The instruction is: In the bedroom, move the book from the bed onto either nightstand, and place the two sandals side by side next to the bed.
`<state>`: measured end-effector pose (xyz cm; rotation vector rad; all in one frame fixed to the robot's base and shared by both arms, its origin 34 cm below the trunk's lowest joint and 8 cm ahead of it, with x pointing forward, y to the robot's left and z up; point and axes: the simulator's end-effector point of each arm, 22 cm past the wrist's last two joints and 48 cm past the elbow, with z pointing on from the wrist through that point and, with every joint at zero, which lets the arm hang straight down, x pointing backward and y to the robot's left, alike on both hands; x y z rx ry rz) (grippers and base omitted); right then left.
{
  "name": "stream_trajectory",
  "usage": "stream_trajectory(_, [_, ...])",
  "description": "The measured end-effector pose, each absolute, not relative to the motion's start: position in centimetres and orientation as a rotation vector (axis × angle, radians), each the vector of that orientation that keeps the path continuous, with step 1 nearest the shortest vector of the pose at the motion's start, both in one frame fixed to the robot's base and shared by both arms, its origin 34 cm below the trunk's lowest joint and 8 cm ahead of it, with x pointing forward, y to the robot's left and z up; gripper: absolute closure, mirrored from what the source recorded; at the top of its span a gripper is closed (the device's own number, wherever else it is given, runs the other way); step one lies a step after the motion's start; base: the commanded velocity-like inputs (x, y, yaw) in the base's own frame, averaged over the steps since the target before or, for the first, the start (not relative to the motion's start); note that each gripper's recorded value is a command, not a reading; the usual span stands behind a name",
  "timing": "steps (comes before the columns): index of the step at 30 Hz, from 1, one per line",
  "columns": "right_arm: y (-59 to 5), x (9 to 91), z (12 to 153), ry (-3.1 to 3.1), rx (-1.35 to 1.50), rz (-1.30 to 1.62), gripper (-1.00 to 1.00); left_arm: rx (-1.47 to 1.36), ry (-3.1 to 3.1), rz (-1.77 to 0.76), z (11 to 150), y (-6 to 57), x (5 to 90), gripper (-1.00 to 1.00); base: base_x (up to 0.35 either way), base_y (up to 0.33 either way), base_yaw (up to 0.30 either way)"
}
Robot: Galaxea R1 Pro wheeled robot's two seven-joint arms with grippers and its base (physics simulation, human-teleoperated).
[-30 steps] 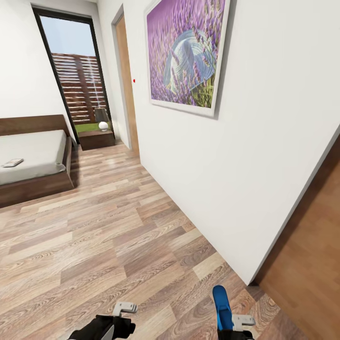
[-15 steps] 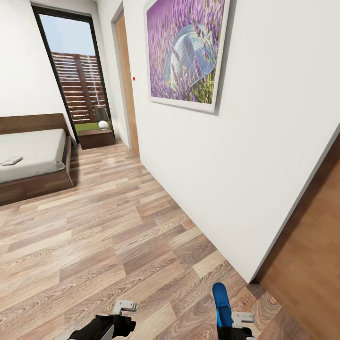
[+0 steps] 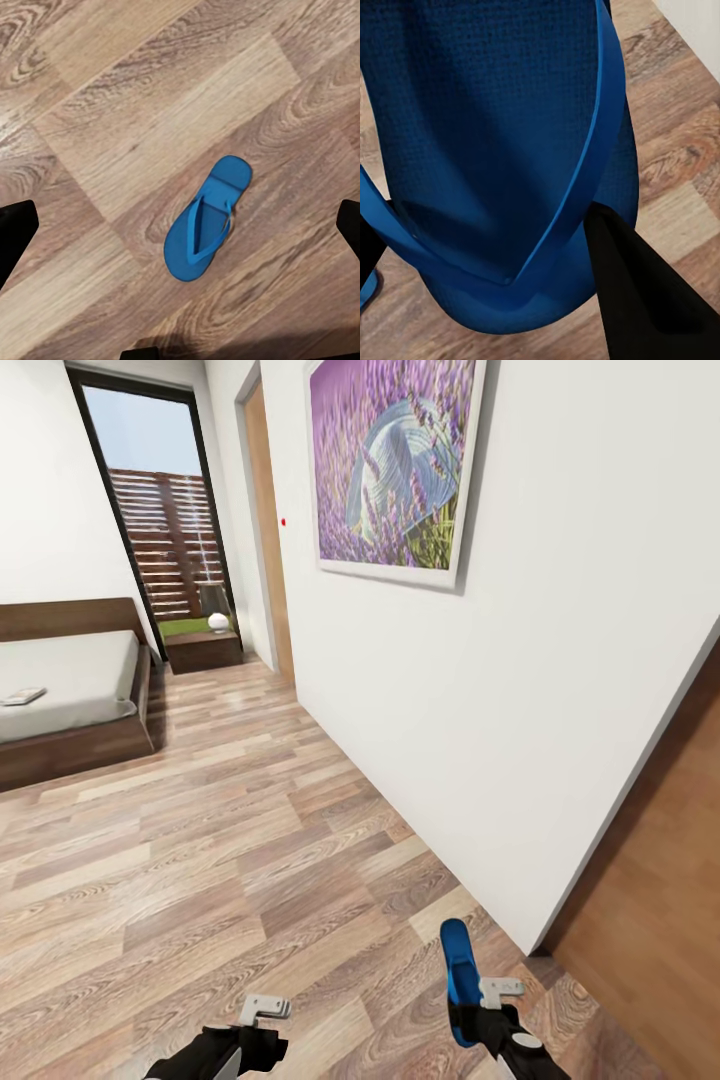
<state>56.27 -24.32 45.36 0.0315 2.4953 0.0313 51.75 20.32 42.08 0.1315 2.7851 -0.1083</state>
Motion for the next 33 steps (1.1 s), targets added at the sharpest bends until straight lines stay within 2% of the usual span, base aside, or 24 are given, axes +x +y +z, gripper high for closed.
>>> stream_trajectory(7, [-24.0,56.5,44.3,2.516,0.018,0.036,1.0,0.131,2.783,-0.108,40.7,20.3,51.6,-1.0,0.0,0.0,0.0])
stream_trajectory(16, [-24.3,60.9,47.2,2.462,0.013,0.032,1.0,0.13,2.781,-0.108,39.0,20.3,51.4,-1.0,0.0,0.0,0.0])
stream_trajectory(33, [-22.9,61.0,44.8,2.452,-0.07,0.037,1.0,0.13,2.745,-0.105,35.7,20.3,51.5,-1.0,0.0,0.0,0.0])
